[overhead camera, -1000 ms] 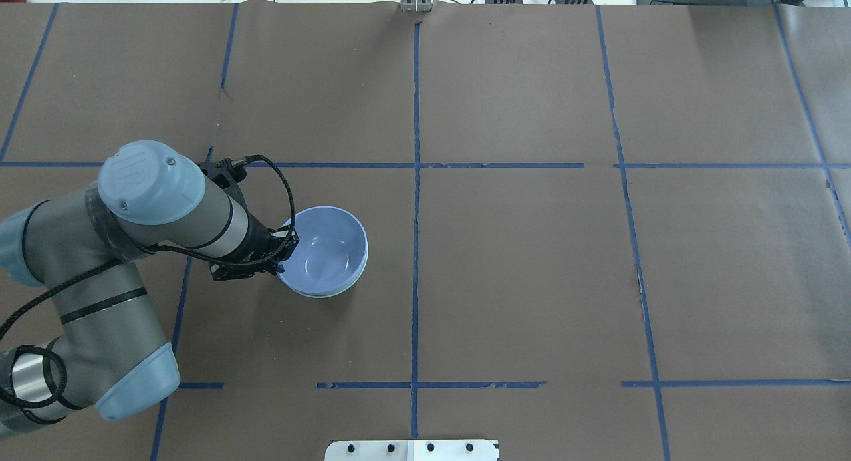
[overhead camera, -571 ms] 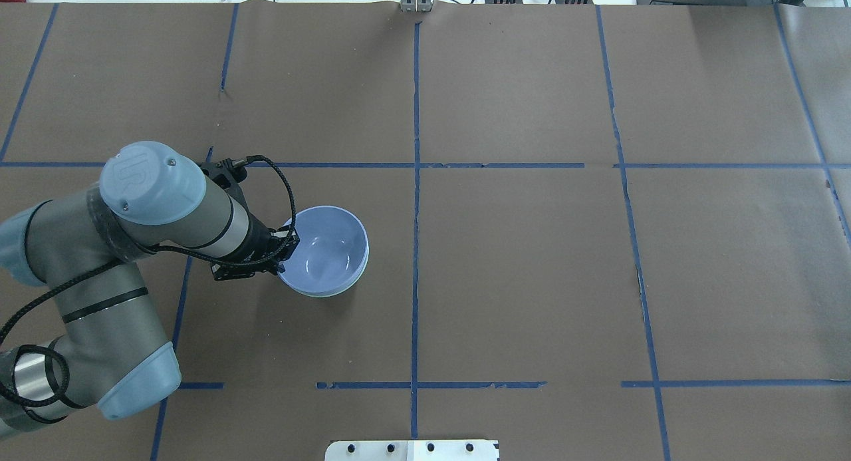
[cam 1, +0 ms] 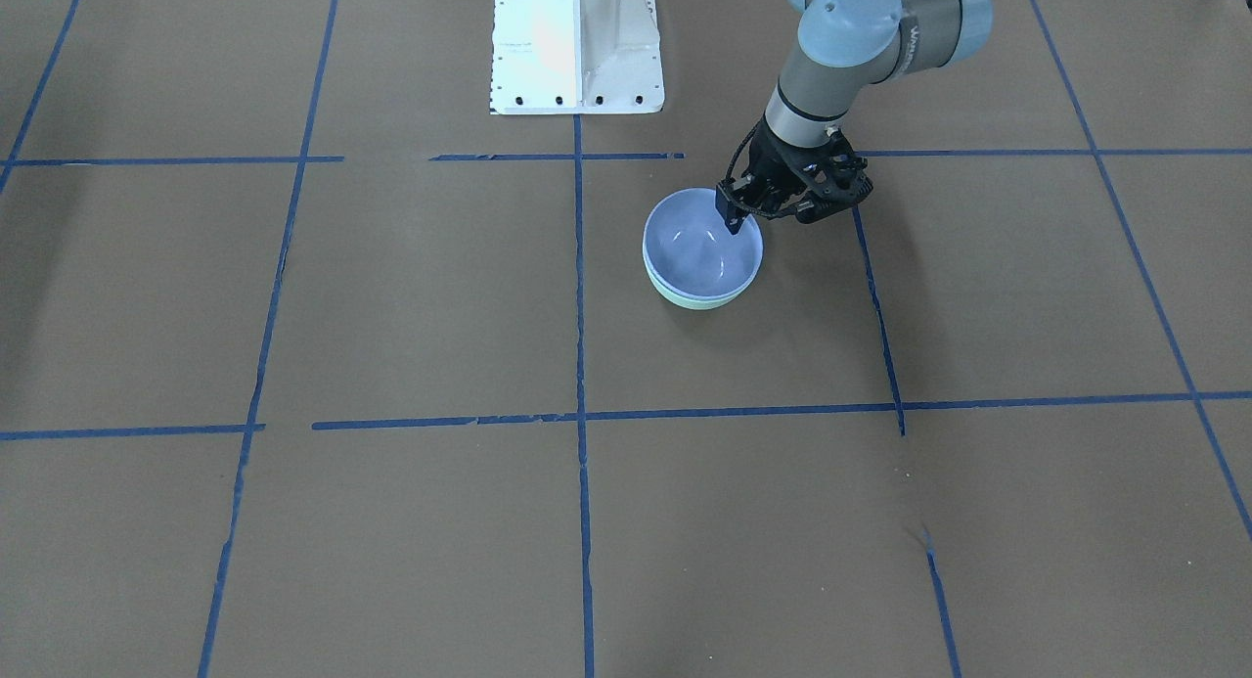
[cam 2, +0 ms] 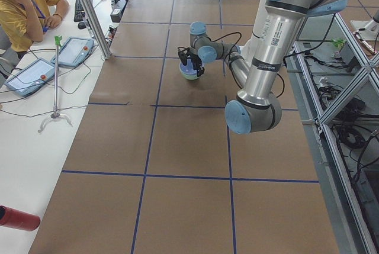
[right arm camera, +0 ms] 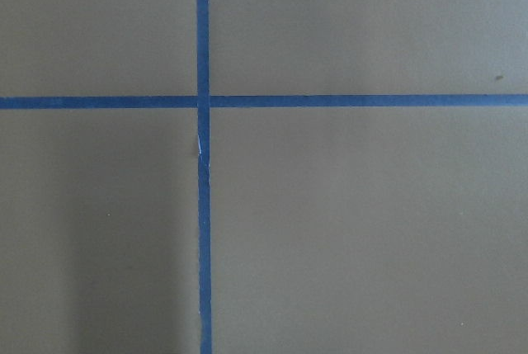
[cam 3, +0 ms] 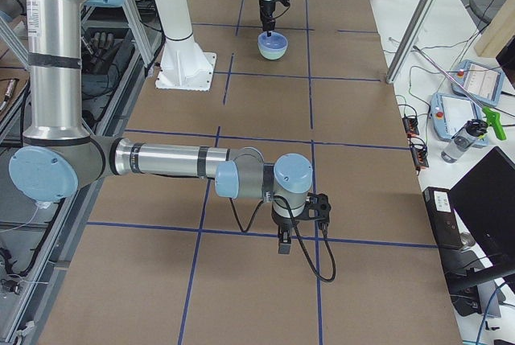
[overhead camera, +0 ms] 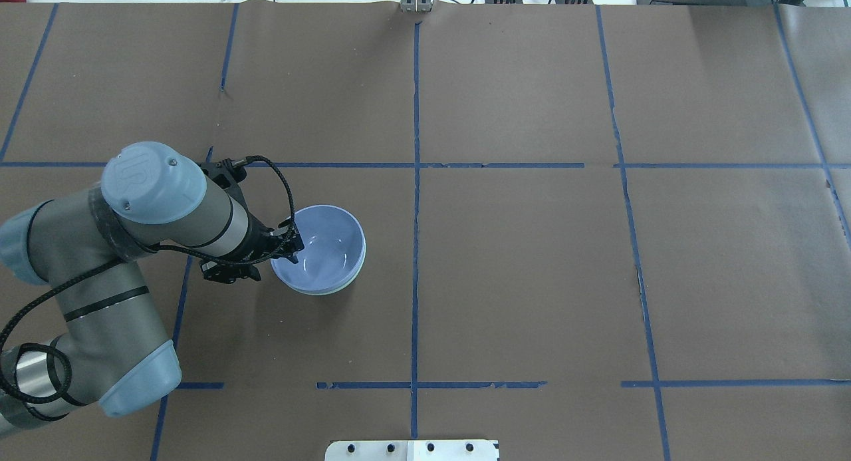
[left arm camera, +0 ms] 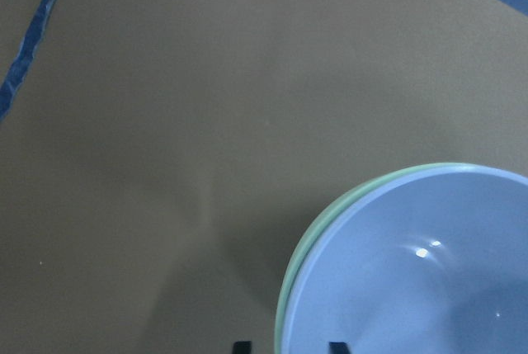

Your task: Stack blue bowl on green bowl

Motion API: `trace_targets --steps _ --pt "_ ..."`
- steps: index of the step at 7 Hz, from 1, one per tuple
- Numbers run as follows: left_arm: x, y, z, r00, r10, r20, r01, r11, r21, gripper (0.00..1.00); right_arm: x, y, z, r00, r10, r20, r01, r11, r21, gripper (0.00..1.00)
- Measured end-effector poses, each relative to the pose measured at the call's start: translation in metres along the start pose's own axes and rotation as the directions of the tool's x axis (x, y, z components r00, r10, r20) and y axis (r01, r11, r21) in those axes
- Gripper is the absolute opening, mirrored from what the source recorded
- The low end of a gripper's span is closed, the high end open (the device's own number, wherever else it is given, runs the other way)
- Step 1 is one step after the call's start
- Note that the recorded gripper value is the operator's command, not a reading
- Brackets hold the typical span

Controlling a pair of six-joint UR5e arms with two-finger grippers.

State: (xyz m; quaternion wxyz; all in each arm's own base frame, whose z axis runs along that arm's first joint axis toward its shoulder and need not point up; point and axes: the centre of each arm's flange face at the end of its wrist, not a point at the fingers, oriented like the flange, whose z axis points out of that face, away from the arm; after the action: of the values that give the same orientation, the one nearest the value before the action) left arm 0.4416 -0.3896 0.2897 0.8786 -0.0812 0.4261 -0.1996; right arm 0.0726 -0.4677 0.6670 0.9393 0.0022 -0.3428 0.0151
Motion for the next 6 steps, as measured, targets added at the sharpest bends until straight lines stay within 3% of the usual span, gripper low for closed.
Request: trace_targets --steps 3,5,6 --pt "-0.013 -0.036 -0.043 0.992 0.118 -0.041 -0.116 0.992 0.058 1.0 0.0 0.0 0.0 1.0 0.0 0.001 0.0 1.0 0.0 1.0" --pt "-0.055 -0.093 -0.073 0.965 0.262 -0.014 -0.26 0.962 0.084 1.0 0.0 0.0 0.0 1.0 0.0 0.0 0.0 1.0 0.0 1.0" --pt "-0.09 -0.127 -0.09 0.938 0.346 0.01 -0.346 0.934 0.088 1.0 0.0 0.0 0.0 1.0 0.0 0.0 0.0 1.0 0.0 1.0"
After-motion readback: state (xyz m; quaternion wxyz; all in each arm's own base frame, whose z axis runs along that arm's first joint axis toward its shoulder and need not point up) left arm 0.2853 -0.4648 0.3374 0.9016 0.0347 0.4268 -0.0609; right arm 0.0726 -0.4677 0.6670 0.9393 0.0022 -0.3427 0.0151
